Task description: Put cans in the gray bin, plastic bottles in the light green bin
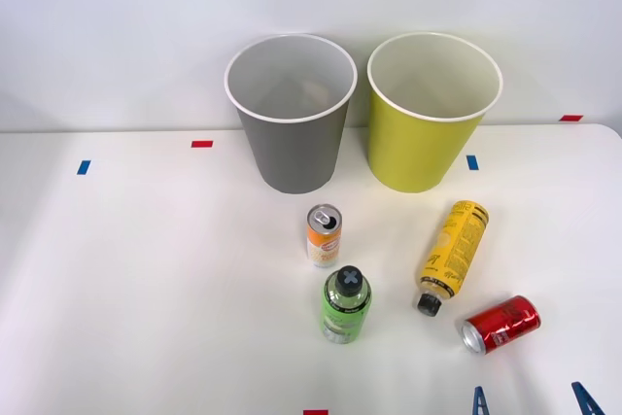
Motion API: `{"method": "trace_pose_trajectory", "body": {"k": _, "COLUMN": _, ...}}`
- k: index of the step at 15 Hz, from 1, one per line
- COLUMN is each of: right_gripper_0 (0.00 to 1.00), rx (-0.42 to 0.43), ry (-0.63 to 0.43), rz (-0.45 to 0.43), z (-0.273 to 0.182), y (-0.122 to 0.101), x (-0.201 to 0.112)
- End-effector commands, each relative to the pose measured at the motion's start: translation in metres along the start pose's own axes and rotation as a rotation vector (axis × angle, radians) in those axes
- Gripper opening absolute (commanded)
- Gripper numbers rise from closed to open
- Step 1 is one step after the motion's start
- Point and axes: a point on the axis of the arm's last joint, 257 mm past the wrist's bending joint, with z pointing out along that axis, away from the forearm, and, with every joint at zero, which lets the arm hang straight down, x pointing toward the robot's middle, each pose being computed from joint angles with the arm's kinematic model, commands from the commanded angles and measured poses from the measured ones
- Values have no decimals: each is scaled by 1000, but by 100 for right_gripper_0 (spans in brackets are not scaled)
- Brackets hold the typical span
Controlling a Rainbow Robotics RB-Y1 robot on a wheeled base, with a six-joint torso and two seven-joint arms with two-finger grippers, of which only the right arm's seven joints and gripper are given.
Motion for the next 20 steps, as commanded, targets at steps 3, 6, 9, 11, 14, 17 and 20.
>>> {"method": "trace_pose_trajectory", "body": {"k": 3, "right_gripper_0": 100, "rx": 0, "ry": 0, "rz": 0, "z": 0, "y": 0, "x": 0}}
{"method": "trace_pose_trajectory", "body": {"k": 6, "right_gripper_0": 100, "rx": 0, "ry": 0, "rz": 0, "z": 0, "y": 0, "x": 0}}
{"method": "trace_pose_trajectory", "body": {"k": 9, "right_gripper_0": 100, "rx": 0, "ry": 0, "rz": 0, "z": 0, "y": 0, "x": 0}}
{"method": "trace_pose_trajectory", "body": {"k": 11, "right_gripper_0": 100, "rx": 0, "ry": 0, "rz": 0, "z": 0, "y": 0, "x": 0}}
{"method": "trace_pose_trajectory", "body": {"k": 14, "right_gripper_0": 100, "rx": 0, "ry": 0, "rz": 0, "z": 0, "y": 0, "x": 0}}
{"method": "trace_pose_trajectory", "body": {"k": 17, "right_gripper_0": 100, "rx": 0, "ry": 0, "rz": 0, "z": 0, "y": 0, "x": 0}}
{"method": "trace_pose_trajectory", "body": {"k": 20, "right_gripper_0": 100, "rx": 0, "ry": 0, "rz": 0, "z": 0, "y": 0, "x": 0}}
